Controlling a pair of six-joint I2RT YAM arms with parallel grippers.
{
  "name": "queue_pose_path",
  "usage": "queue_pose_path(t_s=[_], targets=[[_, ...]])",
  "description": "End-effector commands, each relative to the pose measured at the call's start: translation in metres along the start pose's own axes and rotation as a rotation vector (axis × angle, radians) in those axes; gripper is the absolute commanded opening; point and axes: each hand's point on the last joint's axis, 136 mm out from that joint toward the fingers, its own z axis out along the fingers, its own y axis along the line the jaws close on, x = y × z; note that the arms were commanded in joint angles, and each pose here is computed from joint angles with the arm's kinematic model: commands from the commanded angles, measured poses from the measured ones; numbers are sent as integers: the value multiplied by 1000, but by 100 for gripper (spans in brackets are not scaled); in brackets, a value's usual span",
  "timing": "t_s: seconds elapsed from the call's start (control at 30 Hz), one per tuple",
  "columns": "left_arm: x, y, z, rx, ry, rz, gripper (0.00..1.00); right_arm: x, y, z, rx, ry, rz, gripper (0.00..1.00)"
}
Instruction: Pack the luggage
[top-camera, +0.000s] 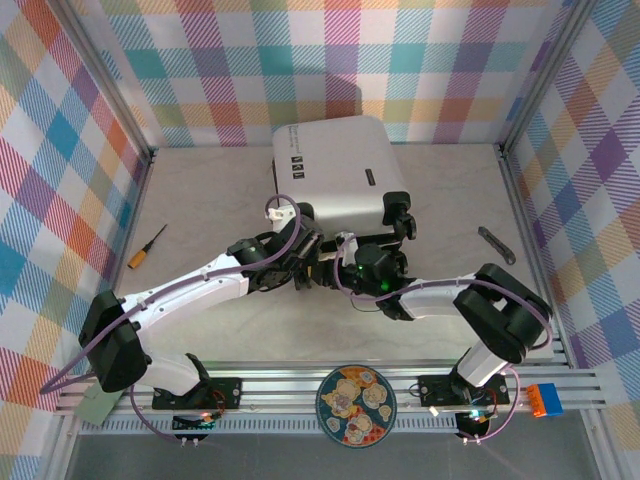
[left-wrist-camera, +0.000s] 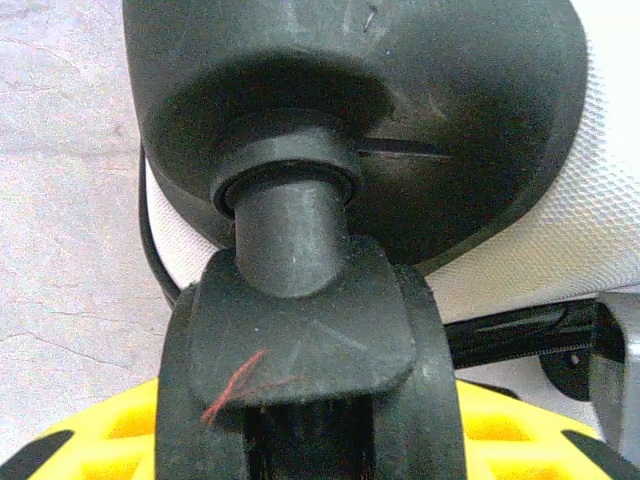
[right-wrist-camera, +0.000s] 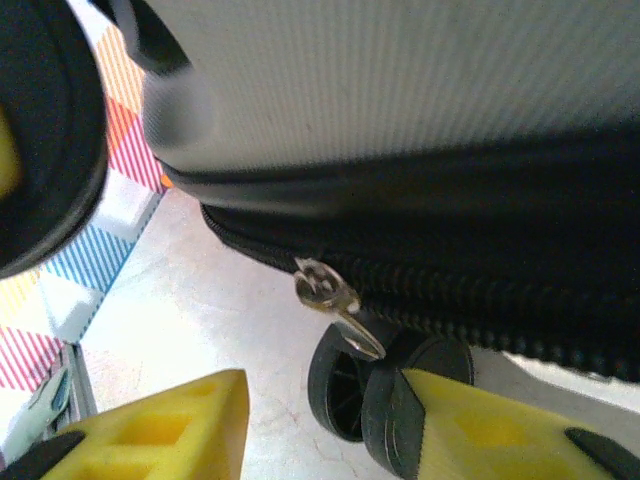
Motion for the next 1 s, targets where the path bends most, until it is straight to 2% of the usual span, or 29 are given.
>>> queue_pose_path(t_s=[0.0,0.13,0.27,0.53,0.8,0.83,0.97], targets=[[-17,-19,-32,125,-48,-38,14,-29,-1,9,-2,-99,82,37],[-15,-18,-32,132,-46,-45,13,-30,-8,10,4,-146,138,27],[-14,-16,-33,137,-47,-55,13,-36,-10,6,-18,-213,166,23],[-14,-10,-36,133,-63,-69,12,-32,-18,-7,35,-216,109,0],[-12,-14,-34,192,-83,-161,8,-5,-45,-28,161,-169,14,0],[-11,-16,-33,197,-85,-165,8,-4,-46,-31,179,-169,-12,2],[-12,-28,-29,217,-87,-172,7,-10,-49,-44,297,-183,-138,22]])
